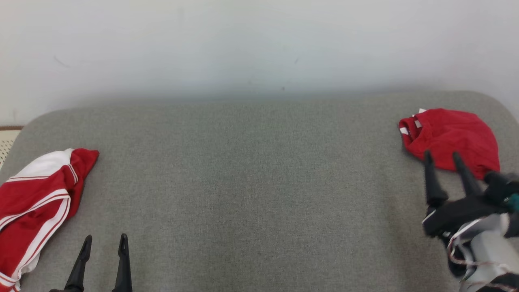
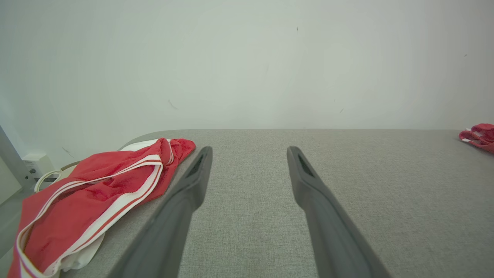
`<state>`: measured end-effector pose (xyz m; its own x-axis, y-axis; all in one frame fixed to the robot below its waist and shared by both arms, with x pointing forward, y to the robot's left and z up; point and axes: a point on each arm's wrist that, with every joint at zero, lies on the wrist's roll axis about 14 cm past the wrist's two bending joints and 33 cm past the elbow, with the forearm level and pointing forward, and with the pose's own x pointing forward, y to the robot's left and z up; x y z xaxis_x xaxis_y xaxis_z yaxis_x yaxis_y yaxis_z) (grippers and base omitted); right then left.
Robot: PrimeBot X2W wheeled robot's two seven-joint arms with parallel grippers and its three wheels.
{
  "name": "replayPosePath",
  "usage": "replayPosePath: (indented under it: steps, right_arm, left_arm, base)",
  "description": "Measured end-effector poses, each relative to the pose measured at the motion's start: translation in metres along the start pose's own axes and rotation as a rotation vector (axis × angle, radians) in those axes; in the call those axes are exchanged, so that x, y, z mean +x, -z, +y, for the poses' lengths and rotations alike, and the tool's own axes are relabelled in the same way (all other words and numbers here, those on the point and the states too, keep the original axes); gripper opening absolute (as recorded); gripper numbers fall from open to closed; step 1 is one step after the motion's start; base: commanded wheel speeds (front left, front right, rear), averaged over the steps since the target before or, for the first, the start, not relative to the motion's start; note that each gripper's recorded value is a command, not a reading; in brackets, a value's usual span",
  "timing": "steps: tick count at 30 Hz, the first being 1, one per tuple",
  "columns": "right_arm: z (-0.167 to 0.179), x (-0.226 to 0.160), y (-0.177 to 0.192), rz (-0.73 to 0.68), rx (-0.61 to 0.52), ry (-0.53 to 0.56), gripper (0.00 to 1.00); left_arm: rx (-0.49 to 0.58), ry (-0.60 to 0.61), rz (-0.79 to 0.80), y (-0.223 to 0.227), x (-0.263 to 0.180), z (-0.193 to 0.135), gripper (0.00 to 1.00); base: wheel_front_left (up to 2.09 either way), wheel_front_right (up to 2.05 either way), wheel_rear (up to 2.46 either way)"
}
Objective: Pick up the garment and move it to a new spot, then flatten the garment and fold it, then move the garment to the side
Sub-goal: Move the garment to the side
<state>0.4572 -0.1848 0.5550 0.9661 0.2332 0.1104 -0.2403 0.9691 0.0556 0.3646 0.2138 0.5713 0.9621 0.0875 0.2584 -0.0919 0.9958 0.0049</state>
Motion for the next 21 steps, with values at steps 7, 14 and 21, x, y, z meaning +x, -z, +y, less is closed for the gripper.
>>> replayPosePath:
  steps: [7,14,21]
  right_arm:
    - [0.029,-0.027,0.011,0.003,-0.035,-0.028,1.00]
    - [0.052,-0.047,0.011,-0.019,-0.040,-0.061,1.00]
    - [0.061,-0.063,0.015,-0.022,-0.023,-0.055,1.00]
  left_arm:
    - [-0.019,0.011,-0.027,-0.009,-0.005,-0.007,1.00]
    - [-0.030,0.038,-0.027,-0.008,-0.004,-0.017,1.00]
    - [-0.032,0.044,-0.011,-0.004,-0.006,-0.018,1.00]
  base:
    - [0.00,0.00,0.00]
    - [0.00,0.00,0.00]
    - [0.00,0.00,0.00]
